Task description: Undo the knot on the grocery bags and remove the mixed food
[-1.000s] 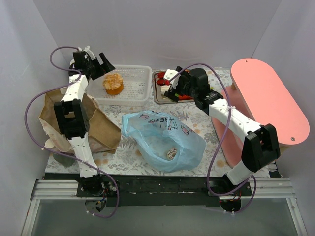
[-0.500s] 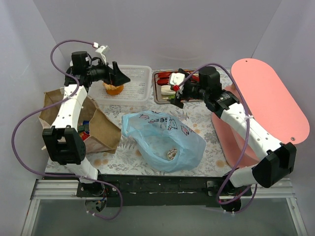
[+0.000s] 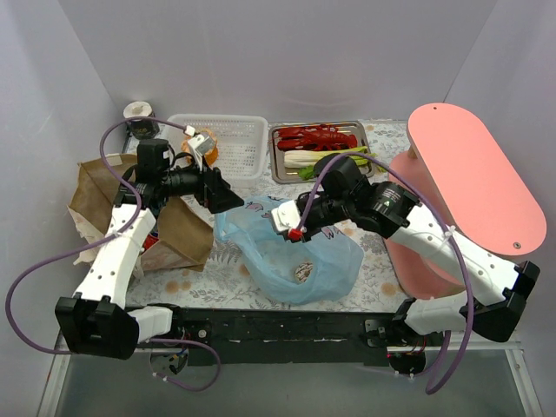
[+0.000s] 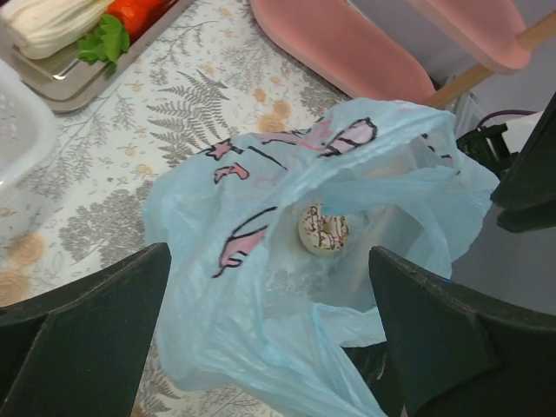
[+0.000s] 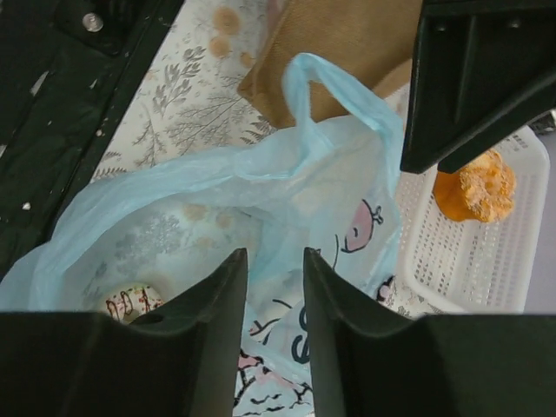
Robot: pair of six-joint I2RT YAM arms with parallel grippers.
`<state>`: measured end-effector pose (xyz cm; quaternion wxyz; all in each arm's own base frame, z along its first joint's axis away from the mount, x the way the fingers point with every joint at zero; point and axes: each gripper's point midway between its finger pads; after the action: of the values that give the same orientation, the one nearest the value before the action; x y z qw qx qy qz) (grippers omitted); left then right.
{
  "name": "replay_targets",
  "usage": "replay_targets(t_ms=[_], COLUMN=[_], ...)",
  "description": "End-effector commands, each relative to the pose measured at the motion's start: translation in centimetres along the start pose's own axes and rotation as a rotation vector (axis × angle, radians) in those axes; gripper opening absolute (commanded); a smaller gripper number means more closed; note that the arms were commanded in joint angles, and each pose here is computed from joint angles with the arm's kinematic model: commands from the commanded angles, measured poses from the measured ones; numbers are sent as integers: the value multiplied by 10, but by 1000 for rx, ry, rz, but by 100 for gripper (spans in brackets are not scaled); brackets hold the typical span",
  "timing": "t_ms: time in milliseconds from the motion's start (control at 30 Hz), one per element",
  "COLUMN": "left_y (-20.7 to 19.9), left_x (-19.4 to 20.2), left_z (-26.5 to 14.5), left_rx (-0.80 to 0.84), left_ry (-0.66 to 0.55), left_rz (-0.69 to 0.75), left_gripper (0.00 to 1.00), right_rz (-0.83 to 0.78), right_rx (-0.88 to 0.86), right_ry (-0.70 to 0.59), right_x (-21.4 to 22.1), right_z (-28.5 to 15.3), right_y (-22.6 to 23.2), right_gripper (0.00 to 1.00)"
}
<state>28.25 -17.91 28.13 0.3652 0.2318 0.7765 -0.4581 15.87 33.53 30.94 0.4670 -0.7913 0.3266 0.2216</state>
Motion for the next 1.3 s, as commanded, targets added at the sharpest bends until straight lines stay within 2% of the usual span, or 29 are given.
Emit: replay_targets(t_ms=[0, 33, 133, 267, 367, 400, 500, 533, 600, 633, 733, 867, 967, 1000, 1033, 1100, 1267], left_y=[-22, -23, -21, -14, -15, -17, -22, -21, -24, -27, -31, -38, -37, -35, -34, -34, -32], left_x=[18, 21, 32, 49, 66, 73, 100, 107, 128, 137, 146, 138, 139, 140, 140, 140, 142], left_z=[-1, 0, 5, 13, 16, 17, 13, 13, 4, -1, -7, -12, -11, -10, -9, -7, -2], left_rx=[61, 66, 60, 40, 45, 56, 94, 101, 124, 127, 129, 116, 120, 123, 127, 136, 146], left_ry=[7, 12, 29, 65, 112, 133, 232, 264, 344, 378, 398, 341, 347, 354, 353, 350, 347], left_rz=[1, -2, -6, -24, -23, -23, -12, -19, -29, -56, -38, 24, 28, 24, 26, 29, 70], left_gripper=[98, 98, 97, 90, 81, 70, 50, 31, 17, 2, 0, 0, 0, 0, 0, 0, 0], right_rz=[14, 30, 49, 64, 102, 118, 186, 202, 237, 239, 197, 82, -34, -54, -62, -78, 6], right_rx=[-123, -127, -162, -207, -274, -288, -346, -361, -360, -352, -324, -146, -181, -186, -211, -238, -304], right_ry=[-12, -12, 41, 171, 173, 165, 128, 121, 115, 110, 102, 220, 251, 256, 271, 290, 435], right_x=[-5, -4, 15, 59, 73, 75, 76, 75, 77, 77, 81, 103, 109, 110, 113, 117, 146], right_z=[3, 6, 21, 38, 46, 47, 48, 47, 46, 45, 46, 48, 49, 49, 49, 51, 46], right_y=[38, 42, 69, 122, 170, 180, 207, 212, 222, 224, 223, 182, 175, 174, 176, 176, 172], right_gripper=[31, 27, 25, 26, 31, 31, 31, 32, 32, 33, 40, 42, 50, 57, 59, 59, 59])
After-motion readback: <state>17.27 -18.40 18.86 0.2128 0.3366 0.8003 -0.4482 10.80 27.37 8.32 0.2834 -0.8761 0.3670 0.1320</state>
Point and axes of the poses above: each gripper's point midway between its finger pads, its own z axis out along the fingers, its own y axis along the line the jaws close on, x = y × z, and after that the axes turned 9 degrees about -z, right-handed
